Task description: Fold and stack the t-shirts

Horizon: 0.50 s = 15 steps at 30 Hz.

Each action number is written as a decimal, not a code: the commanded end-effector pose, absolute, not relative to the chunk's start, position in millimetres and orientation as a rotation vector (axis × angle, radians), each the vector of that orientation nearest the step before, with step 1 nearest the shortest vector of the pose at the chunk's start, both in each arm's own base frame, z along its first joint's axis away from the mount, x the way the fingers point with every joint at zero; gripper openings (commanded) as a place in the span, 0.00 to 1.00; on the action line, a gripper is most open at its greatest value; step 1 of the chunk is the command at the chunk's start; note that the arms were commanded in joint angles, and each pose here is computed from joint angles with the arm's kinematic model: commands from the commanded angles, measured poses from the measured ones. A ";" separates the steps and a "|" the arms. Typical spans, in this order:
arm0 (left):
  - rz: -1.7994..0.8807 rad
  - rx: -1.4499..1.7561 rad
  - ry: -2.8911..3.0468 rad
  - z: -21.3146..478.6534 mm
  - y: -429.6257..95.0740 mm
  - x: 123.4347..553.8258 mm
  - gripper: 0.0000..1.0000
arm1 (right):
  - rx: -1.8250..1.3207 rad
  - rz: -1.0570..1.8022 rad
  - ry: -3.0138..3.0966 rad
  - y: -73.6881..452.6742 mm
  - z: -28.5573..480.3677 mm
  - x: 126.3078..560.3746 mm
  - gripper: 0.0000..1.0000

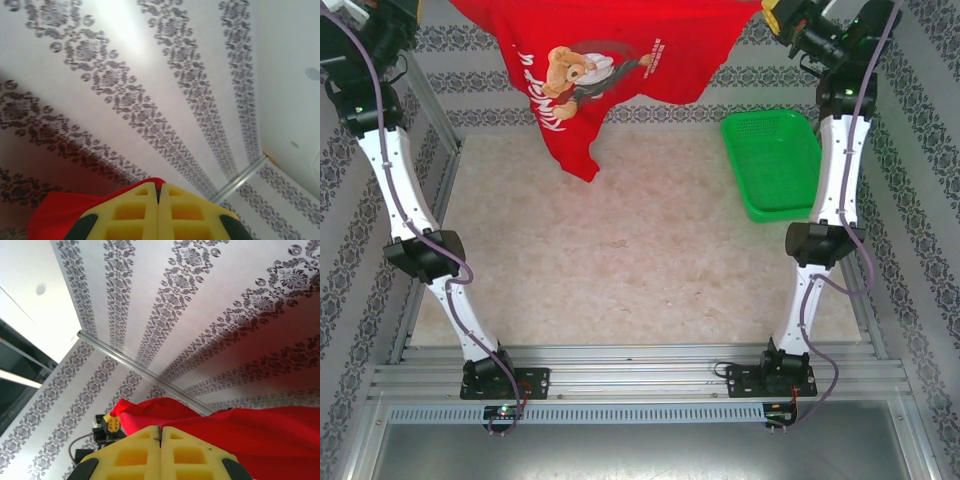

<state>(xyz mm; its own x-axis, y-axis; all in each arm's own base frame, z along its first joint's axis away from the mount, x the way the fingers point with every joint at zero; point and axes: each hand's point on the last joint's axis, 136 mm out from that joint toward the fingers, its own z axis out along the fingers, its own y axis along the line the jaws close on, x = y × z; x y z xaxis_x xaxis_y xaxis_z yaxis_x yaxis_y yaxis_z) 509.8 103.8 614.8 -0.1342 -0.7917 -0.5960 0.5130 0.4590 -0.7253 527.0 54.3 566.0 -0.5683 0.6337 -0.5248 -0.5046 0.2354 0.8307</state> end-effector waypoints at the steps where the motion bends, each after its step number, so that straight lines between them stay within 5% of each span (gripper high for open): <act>1: -1.067 -0.145 1.236 646.4 100.2 470.5 0.00 | 0.164 1.355 1.662 32.1 544.4 520.6 0.00; 9: -0.883 -0.302 1.832 500.3 48.7 466.4 0.00 | 0.311 1.162 2.074 51.3 367.0 469.5 0.00; 15: -0.882 -0.533 2.049 339.4 8.0 401.2 0.00 | 0.534 1.130 2.346 57.1 208.9 371.7 0.00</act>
